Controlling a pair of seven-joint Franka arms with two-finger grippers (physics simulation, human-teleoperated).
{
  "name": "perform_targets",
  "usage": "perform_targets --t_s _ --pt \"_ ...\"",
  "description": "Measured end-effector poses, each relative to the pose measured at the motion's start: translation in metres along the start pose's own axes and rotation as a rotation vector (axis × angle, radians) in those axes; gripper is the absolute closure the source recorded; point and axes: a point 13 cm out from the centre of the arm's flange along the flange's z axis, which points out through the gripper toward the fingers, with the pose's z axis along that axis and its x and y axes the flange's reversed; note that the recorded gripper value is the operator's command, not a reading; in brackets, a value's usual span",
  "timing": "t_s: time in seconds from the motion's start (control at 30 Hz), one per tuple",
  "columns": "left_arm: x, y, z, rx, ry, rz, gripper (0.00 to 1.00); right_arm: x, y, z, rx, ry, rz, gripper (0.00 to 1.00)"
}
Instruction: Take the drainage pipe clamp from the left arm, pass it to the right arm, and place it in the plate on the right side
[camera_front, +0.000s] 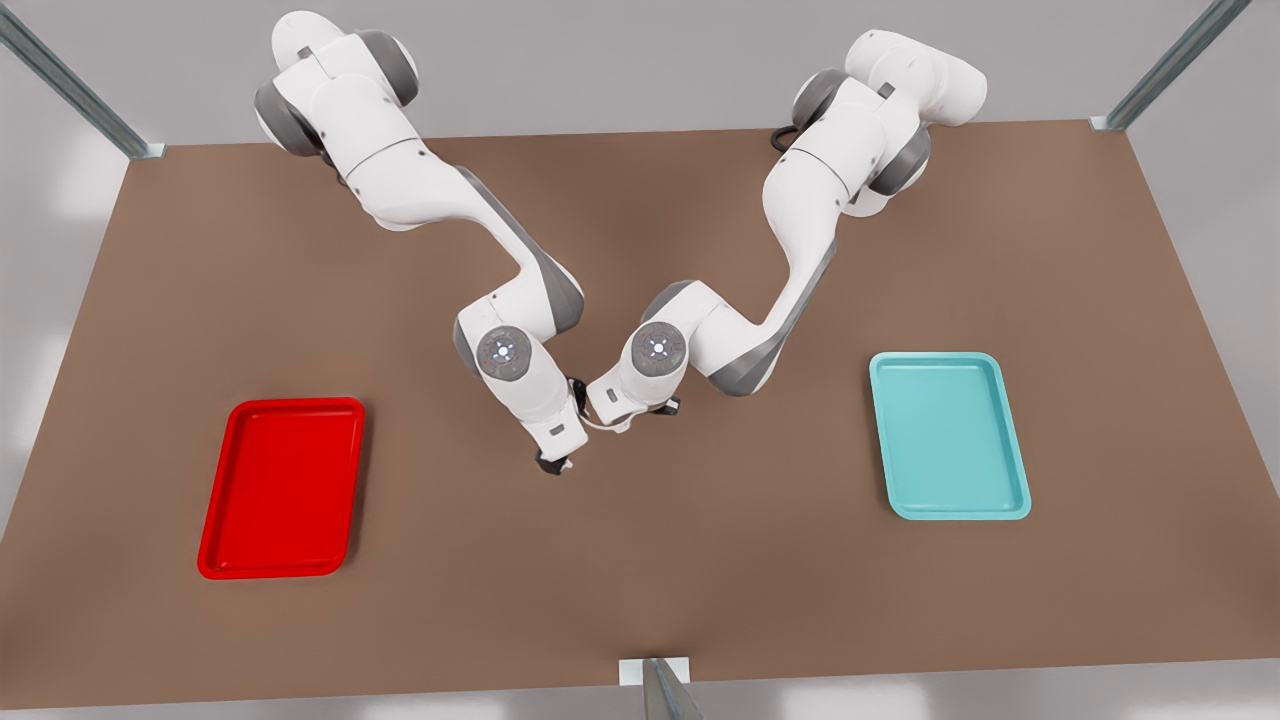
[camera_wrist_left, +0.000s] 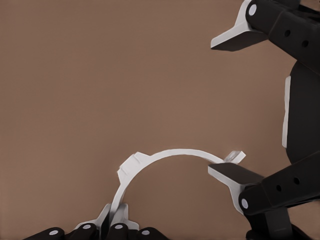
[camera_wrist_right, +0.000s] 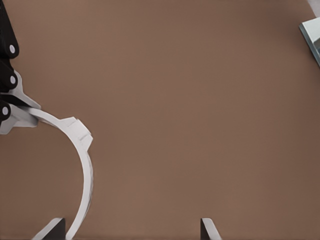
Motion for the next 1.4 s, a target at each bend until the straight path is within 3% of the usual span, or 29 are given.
perform_targets --t_s 0.5,0.53,0.6,0.63,0.73,0.8,0.83,0.87,0.9,0.97,1.23,1.4 --pt "-0.005 -0.005 -0.004 0.010 -0.028 0.012 0.79 -0.003 0.008 0.036 -0.009 0.008 -0.095 0.00" --pt "-0.006 -0.005 -0.004 0.011 -0.029 0.011 0.79 -0.003 0.008 0.037 -0.009 0.008 -0.098 0.05" --pt "-0.006 -0.005 -0.005 0.011 -0.032 0.009 0.79 -0.003 0.007 0.037 -0.009 0.006 -0.104 0.41" --pt "-0.007 -0.005 -0.005 0.011 -0.034 0.008 0.79 -0.004 0.007 0.037 -0.008 0.005 -0.106 0.51" --pt "-0.008 -0.005 -0.006 0.011 -0.039 0.006 0.79 -0.005 0.006 0.036 -0.007 0.000 -0.114 0.63" --pt "-0.009 -0.005 -0.008 0.011 -0.043 0.004 0.79 -0.007 0.004 0.034 -0.003 -0.005 -0.120 0.78" --pt "-0.009 -0.004 -0.008 0.011 -0.044 0.002 0.64 -0.009 0.003 0.032 0.001 -0.008 -0.123 0.79" --pt "-0.009 -0.004 -0.008 0.013 -0.044 0.001 0.23 -0.010 0.002 0.031 0.003 -0.010 -0.126 0.79" --pt "-0.009 -0.006 -0.009 0.025 -0.043 0.000 0.04 -0.011 0.001 0.029 0.005 -0.013 -0.128 0.79" --pt "-0.010 -0.009 -0.010 0.048 -0.041 0.001 0.00 -0.013 0.000 0.026 0.008 -0.019 -0.131 0.79" --pt "-0.010 0.026 -0.043 0.025 -0.022 -0.032 0.00 -0.014 -0.003 0.022 0.014 -0.025 -0.141 0.79" --pt "0.009 0.294 -0.214 -0.011 -0.003 -0.383 0.00 0.009 -0.038 0.005 0.047 -0.020 -0.098 0.79"
